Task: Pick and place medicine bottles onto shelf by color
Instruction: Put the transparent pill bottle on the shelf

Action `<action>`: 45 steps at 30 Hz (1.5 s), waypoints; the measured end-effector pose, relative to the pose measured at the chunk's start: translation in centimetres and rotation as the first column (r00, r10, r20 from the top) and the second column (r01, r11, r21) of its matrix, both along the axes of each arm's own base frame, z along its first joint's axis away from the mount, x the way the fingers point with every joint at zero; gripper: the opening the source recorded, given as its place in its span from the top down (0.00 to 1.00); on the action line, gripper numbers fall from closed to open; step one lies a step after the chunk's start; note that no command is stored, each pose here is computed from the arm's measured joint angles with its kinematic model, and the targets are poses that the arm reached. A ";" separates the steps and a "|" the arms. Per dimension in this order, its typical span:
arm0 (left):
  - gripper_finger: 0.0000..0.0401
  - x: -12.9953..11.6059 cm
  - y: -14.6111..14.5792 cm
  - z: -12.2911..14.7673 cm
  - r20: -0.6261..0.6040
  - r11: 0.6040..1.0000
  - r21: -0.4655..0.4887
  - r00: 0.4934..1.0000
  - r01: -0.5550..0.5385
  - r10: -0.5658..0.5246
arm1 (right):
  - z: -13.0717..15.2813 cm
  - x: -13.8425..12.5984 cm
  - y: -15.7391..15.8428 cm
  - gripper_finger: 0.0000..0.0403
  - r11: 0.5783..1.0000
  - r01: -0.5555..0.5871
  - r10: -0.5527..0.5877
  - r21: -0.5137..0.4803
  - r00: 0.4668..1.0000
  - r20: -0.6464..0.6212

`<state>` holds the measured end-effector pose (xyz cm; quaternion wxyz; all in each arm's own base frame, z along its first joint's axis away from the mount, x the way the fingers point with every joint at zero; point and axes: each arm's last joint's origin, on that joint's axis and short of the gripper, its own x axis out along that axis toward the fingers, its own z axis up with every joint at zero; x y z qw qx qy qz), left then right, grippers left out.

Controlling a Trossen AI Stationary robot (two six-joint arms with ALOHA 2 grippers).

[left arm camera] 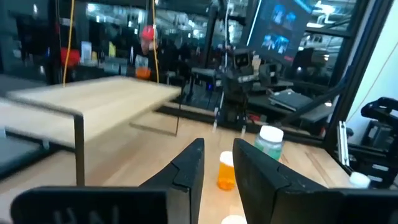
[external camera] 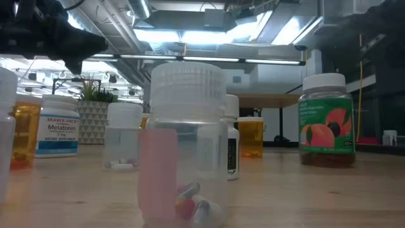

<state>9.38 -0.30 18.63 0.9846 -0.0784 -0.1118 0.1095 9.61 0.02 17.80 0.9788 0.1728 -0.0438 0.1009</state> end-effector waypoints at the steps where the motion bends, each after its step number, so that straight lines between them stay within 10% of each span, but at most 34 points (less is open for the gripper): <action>1: 0.80 0.0 0.0 0.1 0.005 1.000 0.018 1.000 -0.005 0.005 | 0.1 0.0 0.0 0.20 1.000 -0.008 0.008 -0.002 1.000 0.011; 12: 0.80 0.0 0.0 -0.1 -0.004 1.000 -0.016 1.000 0.011 -0.011 | 6.1 -1.2 0.2 0.20 0.997 -0.043 0.058 -0.059 0.956 0.286; 20: 0.80 0.0 0.0 -0.1 -0.001 1.000 -0.023 1.000 0.015 -0.015 | 11.6 2.2 0.6 0.20 0.982 -0.175 0.166 -0.076 0.980 -0.111; 31: 0.80 0.0 0.0 -0.1 -0.006 1.000 -0.022 1.000 0.015 -0.015 | 15.0 10.7 8.8 0.20 0.804 -0.595 0.515 -0.002 0.698 -0.497; 40: 0.80 0.0 0.0 -0.2 -0.011 1.000 -0.019 1.000 0.014 -0.014 | 14.2 13.3 16.8 0.20 0.793 -0.537 0.160 -0.288 0.640 -0.752; 45: 0.80 0.0 0.0 -0.2 -0.012 1.000 -0.015 1.000 0.013 -0.013 | 12.1 15.4 19.3 0.20 0.828 -0.489 0.081 -0.275 0.590 -0.803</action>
